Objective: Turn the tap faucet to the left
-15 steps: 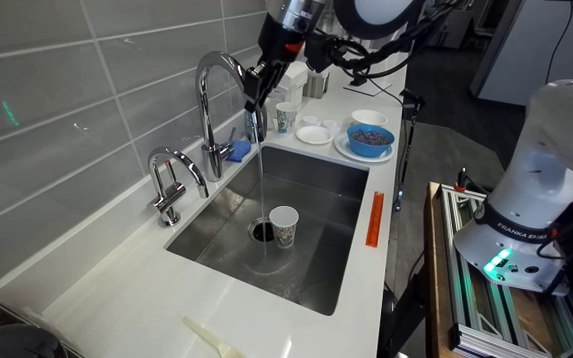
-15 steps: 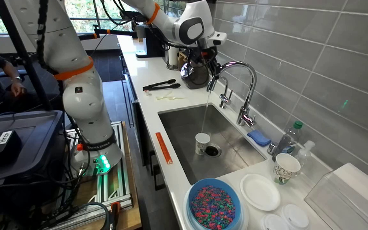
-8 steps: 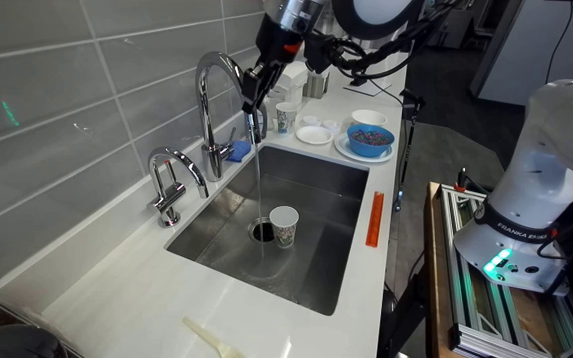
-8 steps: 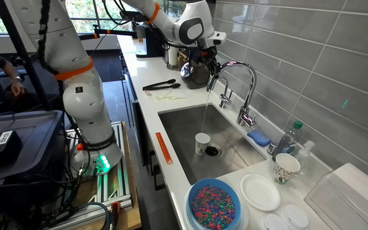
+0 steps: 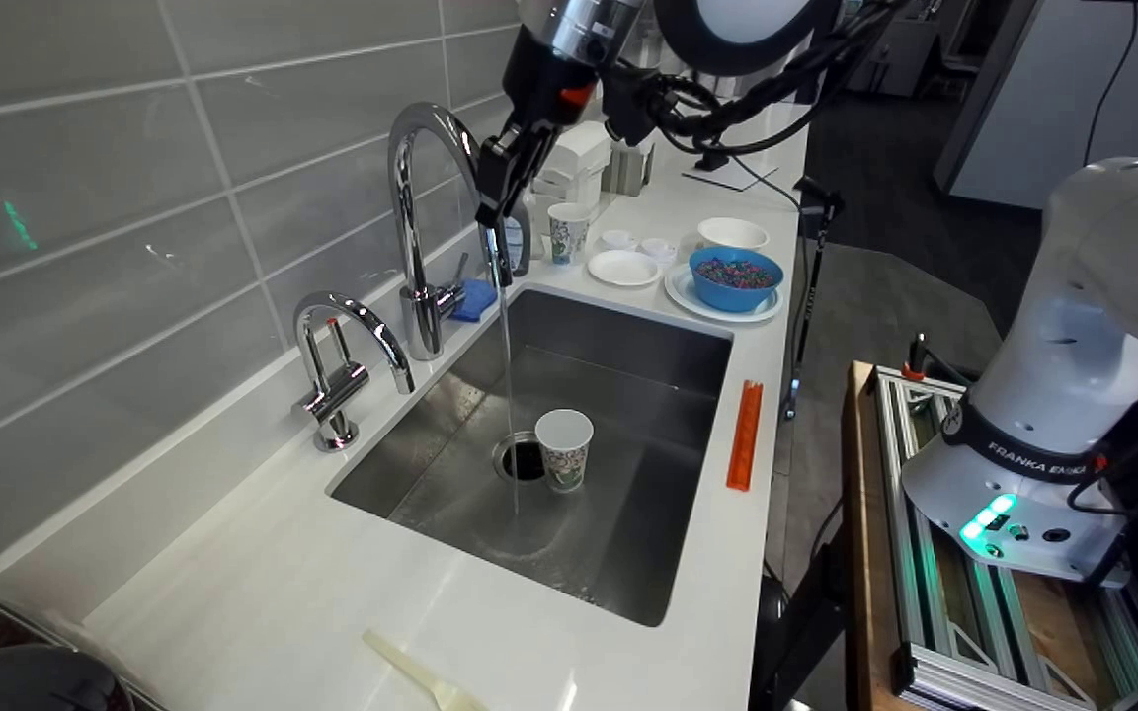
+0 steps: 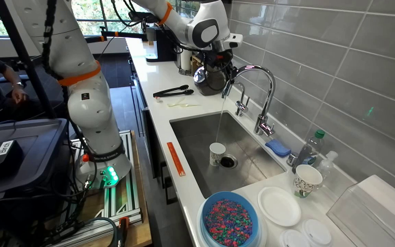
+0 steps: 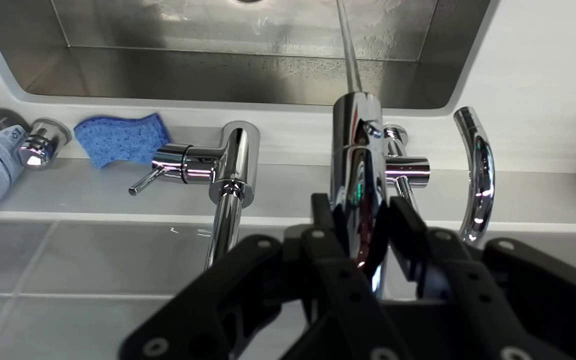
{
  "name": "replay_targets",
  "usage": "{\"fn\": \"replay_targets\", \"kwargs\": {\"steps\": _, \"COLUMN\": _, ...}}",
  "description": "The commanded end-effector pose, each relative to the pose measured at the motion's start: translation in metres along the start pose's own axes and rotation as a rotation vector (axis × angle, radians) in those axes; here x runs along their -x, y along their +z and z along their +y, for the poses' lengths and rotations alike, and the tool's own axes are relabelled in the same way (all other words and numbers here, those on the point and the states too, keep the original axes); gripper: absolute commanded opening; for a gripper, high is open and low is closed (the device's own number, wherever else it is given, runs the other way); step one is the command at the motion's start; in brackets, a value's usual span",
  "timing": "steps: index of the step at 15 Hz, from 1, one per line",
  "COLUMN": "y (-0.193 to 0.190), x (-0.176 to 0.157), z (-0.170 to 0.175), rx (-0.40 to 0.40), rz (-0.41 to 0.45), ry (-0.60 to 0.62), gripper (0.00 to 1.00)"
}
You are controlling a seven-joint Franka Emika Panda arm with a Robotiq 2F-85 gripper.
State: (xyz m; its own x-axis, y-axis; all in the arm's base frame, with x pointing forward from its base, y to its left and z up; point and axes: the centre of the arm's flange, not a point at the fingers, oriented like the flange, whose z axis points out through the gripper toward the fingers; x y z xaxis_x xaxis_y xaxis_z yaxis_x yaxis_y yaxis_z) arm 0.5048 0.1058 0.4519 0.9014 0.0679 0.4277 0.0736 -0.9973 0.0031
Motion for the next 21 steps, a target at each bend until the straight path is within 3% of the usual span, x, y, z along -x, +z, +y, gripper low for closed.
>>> {"fn": "replay_targets", "kwargs": {"steps": 1, "y": -0.008, "x": 0.007, "z": -0.026, "rx": -0.037, "rz": -0.012, "ry": -0.075, "gripper": 0.08}}
{"fn": "replay_targets", "kwargs": {"steps": 4, "y": -0.01, "x": 0.006, "z": -0.024, "rx": -0.034, "rz": -0.011, "ry": -0.077, "gripper": 0.12}}
{"fn": "replay_targets", "kwargs": {"steps": 5, "y": -0.012, "x": 0.006, "z": -0.022, "rx": -0.037, "rz": -0.014, "ry": -0.081, "gripper": 0.58}}
{"fn": "replay_targets", "kwargs": {"steps": 7, "y": -0.017, "x": 0.005, "z": -0.021, "rx": -0.037, "rz": -0.013, "ry": -0.107, "gripper": 0.65}}
{"fn": "replay_targets", "kwargs": {"steps": 11, "y": -0.027, "x": 0.006, "z": -0.025, "rx": -0.036, "rz": -0.038, "ry": -0.143, "gripper": 0.96}}
{"fn": "replay_targets", "kwargs": {"steps": 13, "y": -0.032, "x": 0.007, "z": -0.021, "rx": -0.016, "rz": -0.066, "ry": -0.148, "gripper": 1.0}}
{"fn": "replay_targets", "kwargs": {"steps": 21, "y": -0.046, "x": 0.013, "z": 0.004, "rx": -0.01, "rz": -0.221, "ry": -0.187, "gripper": 1.0}}
